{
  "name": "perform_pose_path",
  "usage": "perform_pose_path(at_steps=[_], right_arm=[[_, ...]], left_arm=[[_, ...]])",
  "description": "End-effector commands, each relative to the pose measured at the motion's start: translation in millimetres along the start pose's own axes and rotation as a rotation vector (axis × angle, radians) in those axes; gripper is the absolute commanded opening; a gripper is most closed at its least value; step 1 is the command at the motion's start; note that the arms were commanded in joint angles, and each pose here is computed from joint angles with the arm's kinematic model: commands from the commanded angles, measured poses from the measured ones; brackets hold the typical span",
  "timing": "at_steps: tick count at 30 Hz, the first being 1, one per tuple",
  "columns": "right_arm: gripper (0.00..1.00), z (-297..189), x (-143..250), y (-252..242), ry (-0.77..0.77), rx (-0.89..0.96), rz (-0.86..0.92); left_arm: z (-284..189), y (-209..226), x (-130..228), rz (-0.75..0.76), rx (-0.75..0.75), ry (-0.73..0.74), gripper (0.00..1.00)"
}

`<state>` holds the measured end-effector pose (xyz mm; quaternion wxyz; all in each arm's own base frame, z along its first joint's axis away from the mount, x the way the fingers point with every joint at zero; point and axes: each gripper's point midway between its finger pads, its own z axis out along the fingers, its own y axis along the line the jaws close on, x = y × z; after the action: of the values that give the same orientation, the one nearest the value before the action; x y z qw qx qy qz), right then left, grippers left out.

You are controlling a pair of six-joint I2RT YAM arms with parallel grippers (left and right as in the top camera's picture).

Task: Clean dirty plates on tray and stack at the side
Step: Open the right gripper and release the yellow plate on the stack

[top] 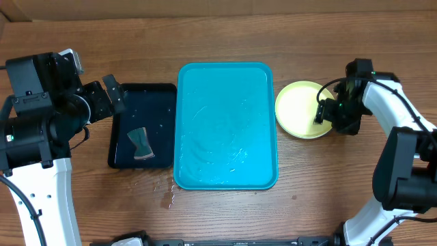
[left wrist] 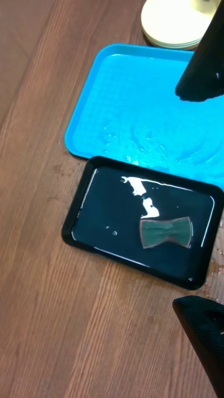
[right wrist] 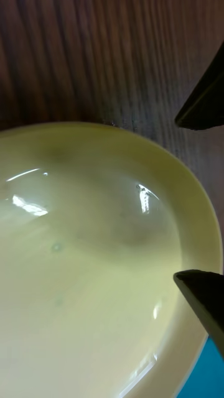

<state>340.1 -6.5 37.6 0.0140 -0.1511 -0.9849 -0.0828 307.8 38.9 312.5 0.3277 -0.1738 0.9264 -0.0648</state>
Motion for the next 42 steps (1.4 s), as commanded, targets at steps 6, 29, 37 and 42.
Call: perform_pose_path(at_steps=[6,29,37,42], right_arm=[[0.79,-85,-47,57,-0.207,-0.190,-0.277],[1.00,-86,-50,58,-0.222,-0.192,-0.279],[1.00,-86,-50,58,-0.222,-0.192,-0.279],[1.00,-86,-50,58,-0.222,-0.192,-0.279]], left_arm=[[-2,1,-4,-0.014,-0.005,-0.012,1.00],[-2,1,-4,-0.014,-0.005,-0.012,1.00],[-2,1,-4,-0.014,-0.005,-0.012,1.00],[-2,1,-4,-0.014,-0.005,-0.012,1.00]])
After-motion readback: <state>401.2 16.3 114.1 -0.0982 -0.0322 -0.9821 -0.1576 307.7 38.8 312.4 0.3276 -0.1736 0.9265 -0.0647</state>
